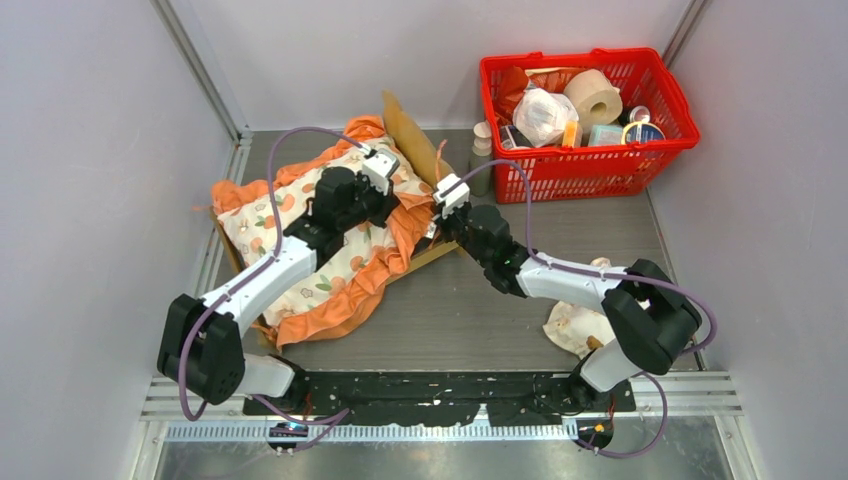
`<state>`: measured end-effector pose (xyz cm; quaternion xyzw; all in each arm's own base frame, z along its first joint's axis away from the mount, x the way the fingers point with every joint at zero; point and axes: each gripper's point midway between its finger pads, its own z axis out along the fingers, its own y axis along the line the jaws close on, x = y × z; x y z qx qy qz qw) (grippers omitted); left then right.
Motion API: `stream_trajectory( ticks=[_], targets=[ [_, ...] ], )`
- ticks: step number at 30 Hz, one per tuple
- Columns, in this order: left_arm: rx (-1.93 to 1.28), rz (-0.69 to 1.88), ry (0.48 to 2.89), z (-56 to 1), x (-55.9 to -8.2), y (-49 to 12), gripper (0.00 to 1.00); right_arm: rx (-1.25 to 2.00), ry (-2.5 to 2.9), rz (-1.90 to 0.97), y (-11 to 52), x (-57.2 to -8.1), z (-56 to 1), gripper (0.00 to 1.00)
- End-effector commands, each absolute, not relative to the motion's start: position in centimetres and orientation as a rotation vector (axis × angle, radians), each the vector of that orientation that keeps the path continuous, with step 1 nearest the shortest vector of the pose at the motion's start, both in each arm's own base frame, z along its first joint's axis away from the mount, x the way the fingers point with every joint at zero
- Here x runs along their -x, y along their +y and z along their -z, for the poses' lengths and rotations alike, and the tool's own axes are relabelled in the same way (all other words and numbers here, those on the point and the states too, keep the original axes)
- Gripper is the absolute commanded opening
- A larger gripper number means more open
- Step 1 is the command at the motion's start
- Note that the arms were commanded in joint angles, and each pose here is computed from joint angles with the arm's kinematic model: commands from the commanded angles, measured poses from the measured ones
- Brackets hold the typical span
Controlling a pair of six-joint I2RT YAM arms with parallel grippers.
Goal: Set up the pet bed
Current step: Cross the ropes on the bed frame.
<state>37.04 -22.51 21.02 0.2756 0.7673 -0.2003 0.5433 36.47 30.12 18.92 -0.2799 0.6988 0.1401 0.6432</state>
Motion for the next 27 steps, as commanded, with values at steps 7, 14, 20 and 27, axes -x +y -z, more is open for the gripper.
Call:
stream_trajectory(
  ticks=[7,14,20,27],
  targets=[
    [-0.575,0.448,1.744,-24.3,-39.0,-21.5,0.0,0.598,1.326,-0.286,29.2,-36.1,-24.2,0.05],
    [-0.575,0.451,1.743,-24.3,-39.1,-21.5,0.0,0.609,1.254,-0.253,29.2,-36.3,-25.4,0.05],
    [-0.579,0.456,1.745,-24.3,-39.2,-21.5,0.0,0.63,1.224,-0.219,29.3,-36.6,-26.5,0.05],
    [-0.559,0.478,1.751,-24.4,-39.1,-21.6,0.0,0.712,1.195,-0.18,29.1,-35.8,-24.8,0.05]
  ],
)
